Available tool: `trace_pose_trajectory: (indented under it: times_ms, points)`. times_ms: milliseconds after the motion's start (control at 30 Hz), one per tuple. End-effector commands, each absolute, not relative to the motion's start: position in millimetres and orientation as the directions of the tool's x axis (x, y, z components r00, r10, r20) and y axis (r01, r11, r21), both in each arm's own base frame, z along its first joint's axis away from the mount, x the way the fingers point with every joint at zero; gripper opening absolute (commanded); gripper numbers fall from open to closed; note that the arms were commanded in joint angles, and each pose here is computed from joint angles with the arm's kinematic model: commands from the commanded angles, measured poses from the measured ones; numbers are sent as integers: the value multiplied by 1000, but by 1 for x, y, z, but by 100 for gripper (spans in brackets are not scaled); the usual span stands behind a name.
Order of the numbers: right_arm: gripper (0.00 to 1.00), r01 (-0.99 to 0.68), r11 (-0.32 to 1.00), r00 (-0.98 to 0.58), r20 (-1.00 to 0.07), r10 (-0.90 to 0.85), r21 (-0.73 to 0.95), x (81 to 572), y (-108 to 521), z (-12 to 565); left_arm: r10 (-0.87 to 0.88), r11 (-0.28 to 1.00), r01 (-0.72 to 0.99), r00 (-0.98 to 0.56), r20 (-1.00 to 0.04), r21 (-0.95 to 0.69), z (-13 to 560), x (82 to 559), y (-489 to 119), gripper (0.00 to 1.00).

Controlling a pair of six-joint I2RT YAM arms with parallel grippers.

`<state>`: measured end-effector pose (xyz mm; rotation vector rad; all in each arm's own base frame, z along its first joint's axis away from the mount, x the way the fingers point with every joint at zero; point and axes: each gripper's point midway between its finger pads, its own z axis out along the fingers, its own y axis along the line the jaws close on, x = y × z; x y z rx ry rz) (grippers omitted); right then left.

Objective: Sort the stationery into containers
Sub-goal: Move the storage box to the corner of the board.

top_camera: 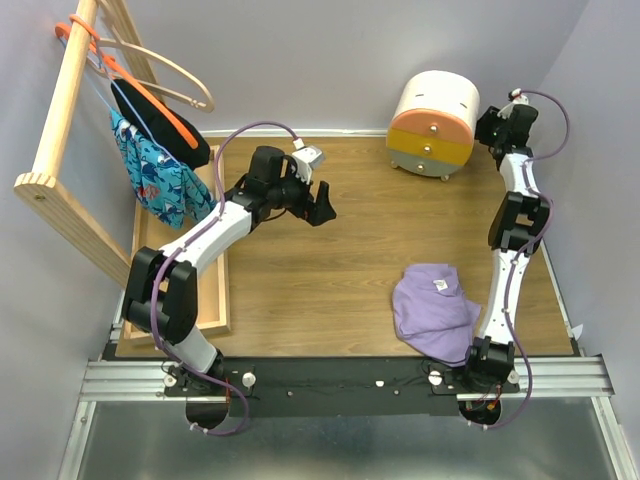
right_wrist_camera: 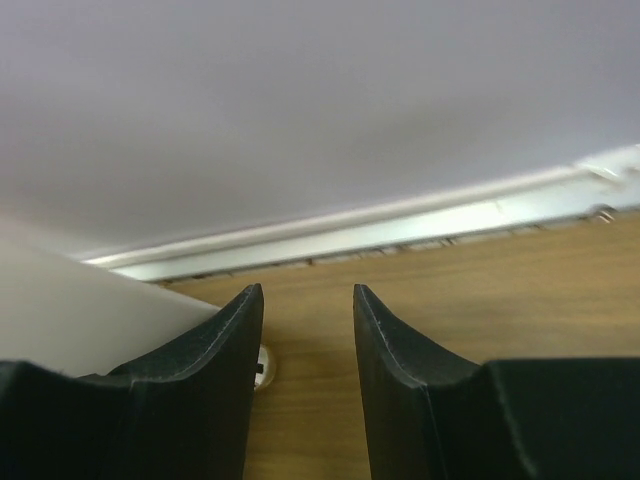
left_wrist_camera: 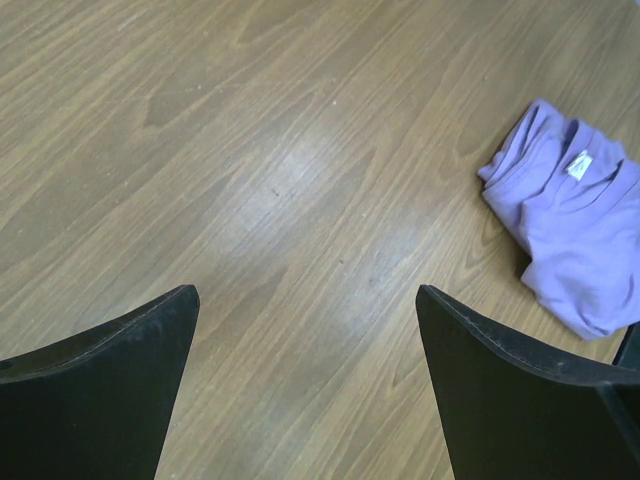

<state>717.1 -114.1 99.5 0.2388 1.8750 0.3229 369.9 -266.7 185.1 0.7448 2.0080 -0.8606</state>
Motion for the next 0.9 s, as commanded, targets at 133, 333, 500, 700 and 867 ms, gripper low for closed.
trace_pose_trajectory:
  times_ms: [133, 333, 500, 700, 867]
  points:
    - [49, -232, 889, -209, -913, 350, 394, 741, -56, 131, 288, 582, 786, -437, -852, -207, 184, 366, -275, 99]
    - [50, -275, 885, -183, -924, 335, 376, 746, -29, 135, 304, 596, 783, -426, -852, -179, 183, 369, -277, 99]
    - [50, -247, 897, -199, -926, 322, 365, 745, -30, 135, 314, 622, 769, -418, -853, -148, 183, 373, -271, 99]
    - [57, -136, 951, -226, -943, 243, 278, 722, -63, 158, 314, 663, 742, -392, -865, -96, 194, 377, -258, 99]
    - [71, 41, 992, -232, -965, 124, 118, 666, -93, 200, 316, 751, 660, -375, -872, -11, 201, 389, -232, 99]
